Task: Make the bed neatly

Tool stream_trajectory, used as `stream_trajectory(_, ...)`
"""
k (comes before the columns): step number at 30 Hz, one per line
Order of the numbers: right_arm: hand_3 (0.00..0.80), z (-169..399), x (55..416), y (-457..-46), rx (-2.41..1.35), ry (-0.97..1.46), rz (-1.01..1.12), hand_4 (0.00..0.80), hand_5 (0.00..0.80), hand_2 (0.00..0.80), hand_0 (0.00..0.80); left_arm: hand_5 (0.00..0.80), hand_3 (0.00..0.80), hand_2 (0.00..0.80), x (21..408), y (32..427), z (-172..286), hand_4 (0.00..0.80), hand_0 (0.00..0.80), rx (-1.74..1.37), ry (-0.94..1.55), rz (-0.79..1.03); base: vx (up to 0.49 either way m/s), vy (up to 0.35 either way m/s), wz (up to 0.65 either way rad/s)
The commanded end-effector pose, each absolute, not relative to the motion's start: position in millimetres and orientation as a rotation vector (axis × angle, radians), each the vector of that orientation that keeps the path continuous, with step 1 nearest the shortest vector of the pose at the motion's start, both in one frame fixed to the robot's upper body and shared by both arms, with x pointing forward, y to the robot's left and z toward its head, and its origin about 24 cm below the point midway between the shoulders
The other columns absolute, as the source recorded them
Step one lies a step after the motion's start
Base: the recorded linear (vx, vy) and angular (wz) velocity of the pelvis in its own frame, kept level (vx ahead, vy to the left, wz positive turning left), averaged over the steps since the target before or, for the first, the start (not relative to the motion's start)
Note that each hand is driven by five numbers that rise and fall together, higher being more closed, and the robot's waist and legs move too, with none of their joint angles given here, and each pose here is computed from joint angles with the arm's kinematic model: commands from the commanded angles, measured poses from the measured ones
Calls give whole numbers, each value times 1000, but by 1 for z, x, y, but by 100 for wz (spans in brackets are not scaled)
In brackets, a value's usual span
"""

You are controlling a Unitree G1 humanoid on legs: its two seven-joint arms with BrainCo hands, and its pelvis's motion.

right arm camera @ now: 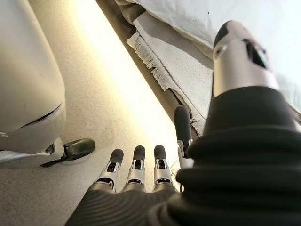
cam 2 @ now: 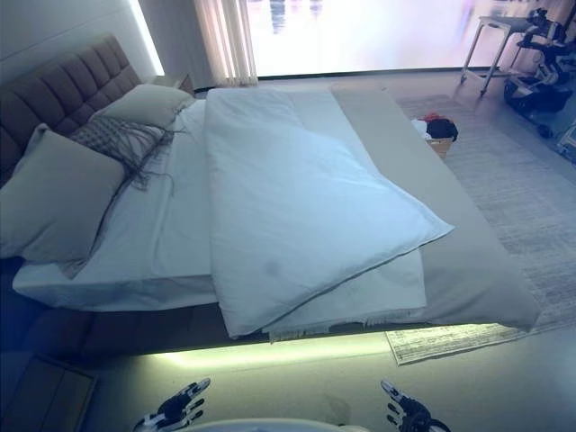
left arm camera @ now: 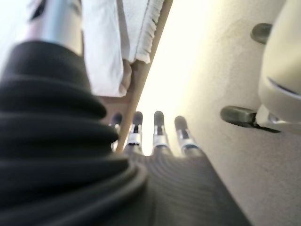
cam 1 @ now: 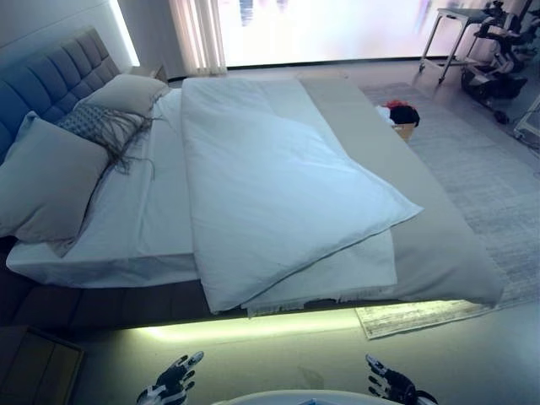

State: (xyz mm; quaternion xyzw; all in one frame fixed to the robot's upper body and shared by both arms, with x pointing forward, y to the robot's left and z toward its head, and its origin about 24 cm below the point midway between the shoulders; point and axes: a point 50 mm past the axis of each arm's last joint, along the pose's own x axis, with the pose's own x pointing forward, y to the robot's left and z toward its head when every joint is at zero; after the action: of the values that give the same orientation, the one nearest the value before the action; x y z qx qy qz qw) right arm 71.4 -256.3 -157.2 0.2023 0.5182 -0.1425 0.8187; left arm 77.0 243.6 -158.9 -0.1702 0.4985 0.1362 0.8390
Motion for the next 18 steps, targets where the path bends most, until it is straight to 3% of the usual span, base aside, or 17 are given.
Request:
stream_trajectory(1, 0, -156, 91, -251, 508, 1052, -370, 0, 0, 0, 0, 0, 0, 0, 93, 252, -155, 0, 0, -388, 997, 369, 0, 0, 0)
stream_trajectory(7, 0, -159, 89, -245, 562, 1044, -419, 0, 0, 0, 0, 0, 0, 0, 92, 249, -155, 0, 0, -435, 981, 399, 0, 0, 0)
stream_trajectory(13, 0, -163, 88, -227, 505, 1109, -274, 0, 0, 0, 0, 0, 0, 0, 94, 238, -158, 0, 0, -417, 1010, 360, 0, 0, 0)
stream_trajectory(18, 0, -162, 94, -224, 576, 1083, -309, 0, 0, 0, 0, 0, 0, 0, 97, 231, -159, 0, 0, -422, 1018, 329, 0, 0, 0)
